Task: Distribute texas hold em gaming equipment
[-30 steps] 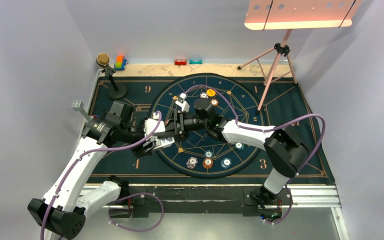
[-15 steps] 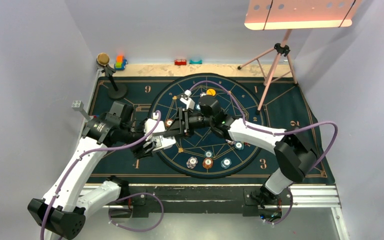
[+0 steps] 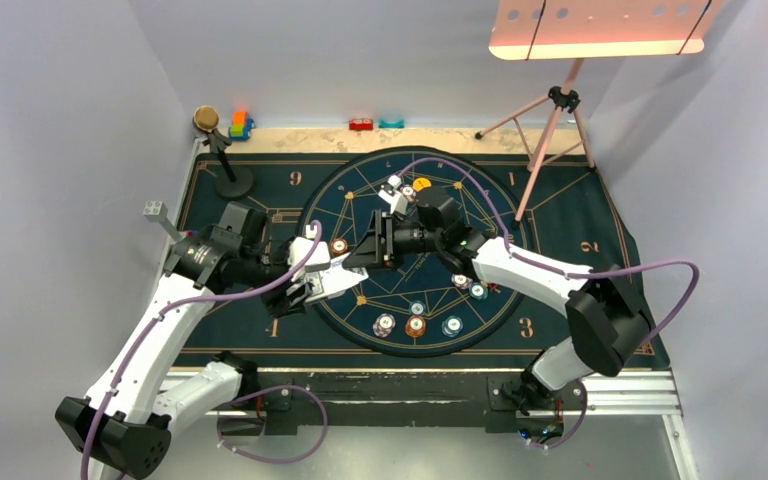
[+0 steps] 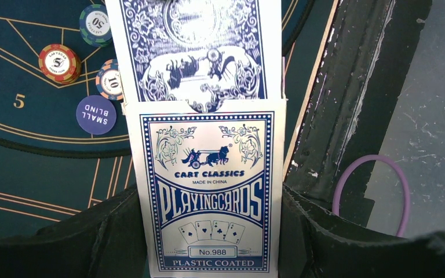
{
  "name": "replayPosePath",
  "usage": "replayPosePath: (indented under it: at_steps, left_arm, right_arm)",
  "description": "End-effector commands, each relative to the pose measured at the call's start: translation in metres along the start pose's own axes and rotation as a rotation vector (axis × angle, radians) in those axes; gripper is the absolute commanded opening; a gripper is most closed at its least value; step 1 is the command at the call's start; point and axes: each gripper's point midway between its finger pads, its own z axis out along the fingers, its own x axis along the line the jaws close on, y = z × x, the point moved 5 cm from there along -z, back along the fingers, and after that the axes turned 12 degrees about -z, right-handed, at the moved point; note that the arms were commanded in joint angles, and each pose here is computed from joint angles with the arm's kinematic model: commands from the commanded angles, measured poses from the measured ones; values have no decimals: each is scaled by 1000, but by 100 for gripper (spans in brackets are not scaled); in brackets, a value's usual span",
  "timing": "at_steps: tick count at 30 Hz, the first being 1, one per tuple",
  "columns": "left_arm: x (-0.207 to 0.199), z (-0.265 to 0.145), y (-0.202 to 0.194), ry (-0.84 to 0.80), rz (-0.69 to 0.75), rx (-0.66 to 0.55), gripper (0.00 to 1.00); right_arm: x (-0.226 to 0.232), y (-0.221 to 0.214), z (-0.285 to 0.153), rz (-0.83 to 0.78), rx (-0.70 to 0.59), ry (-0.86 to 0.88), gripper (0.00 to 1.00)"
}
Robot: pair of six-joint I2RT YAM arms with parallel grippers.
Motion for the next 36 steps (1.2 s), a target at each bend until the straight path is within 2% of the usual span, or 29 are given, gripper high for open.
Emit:
replayPosePath:
  at_steps: [1,4,9,12,21,29,33,36]
  left_arm:
    - [-2,-2,7,-14,10,-56,8]
    - [-1,0,5,-8,8,-48,7]
    - [5,5,1,7,-3,-26,5]
    - [7,7,1,18,-5,-26,2]
    - [7,8,-2,24,-9,-23,0]
    - [4,10,-10,20,-18,-6,0]
    - [2,8,-14,18,-19,2,0]
    - [-2,5,-16,15,-20,3,0]
  right_arm:
    - [-2,2,-12,-28,-27,-30,49]
    - [1,4,-18,-34,-36,-31,45]
    - [7,11,-28,-48,-68,-42,24]
    - [8,12,-30,-53,-73,-52,16]
    - [14,22,-43,-76,-94,-65,12]
    - [24,53,-68,-114,-161,-70,12]
    - [14,69,-70,-122,-173,-90,11]
    - [-8,83,-54,-114,-160,-109,11]
